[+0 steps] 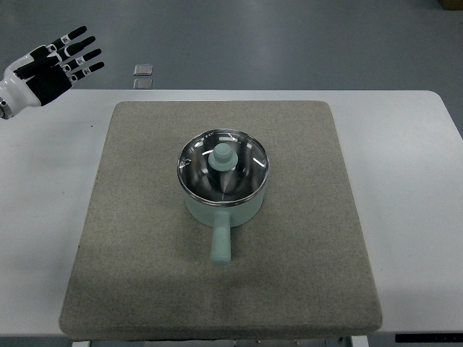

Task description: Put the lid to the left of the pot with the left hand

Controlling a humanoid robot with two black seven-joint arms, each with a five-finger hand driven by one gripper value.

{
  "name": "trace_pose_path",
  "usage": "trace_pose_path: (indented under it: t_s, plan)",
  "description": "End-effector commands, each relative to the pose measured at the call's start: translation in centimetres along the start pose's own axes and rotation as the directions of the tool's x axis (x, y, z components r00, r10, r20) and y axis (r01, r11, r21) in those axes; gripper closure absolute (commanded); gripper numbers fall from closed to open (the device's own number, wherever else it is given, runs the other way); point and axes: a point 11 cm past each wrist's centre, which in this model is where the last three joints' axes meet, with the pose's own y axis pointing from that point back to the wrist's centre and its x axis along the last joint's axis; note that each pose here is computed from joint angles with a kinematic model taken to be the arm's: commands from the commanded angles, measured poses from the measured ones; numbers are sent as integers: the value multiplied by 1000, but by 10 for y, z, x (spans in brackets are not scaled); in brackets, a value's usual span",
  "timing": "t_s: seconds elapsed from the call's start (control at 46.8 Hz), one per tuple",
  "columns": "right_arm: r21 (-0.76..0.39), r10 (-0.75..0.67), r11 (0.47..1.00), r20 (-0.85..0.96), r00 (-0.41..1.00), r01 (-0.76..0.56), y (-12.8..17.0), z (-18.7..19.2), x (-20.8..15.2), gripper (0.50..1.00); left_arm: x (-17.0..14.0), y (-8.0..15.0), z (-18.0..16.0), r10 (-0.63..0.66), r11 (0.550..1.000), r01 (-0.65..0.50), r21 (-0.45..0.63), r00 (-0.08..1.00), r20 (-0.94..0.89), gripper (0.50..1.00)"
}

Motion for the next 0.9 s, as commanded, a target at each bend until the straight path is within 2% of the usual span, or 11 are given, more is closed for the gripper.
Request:
trace_pose_path:
  t_s: [0.0,0.619,0.875]
  plan:
    - [0,0,1000,0,1000,0,0,0,0,576,-1,0,0,-2,1000,2,1,1000,1,506]
    - [0,0,1000,0,1000,0,0,0,0,576,6,3,2,19,1000,-20,12,999,28,506]
    - [0,0,1000,0,1000,0,0,0,0,576,6,-1,14,11,996,-36,81,957,291,508]
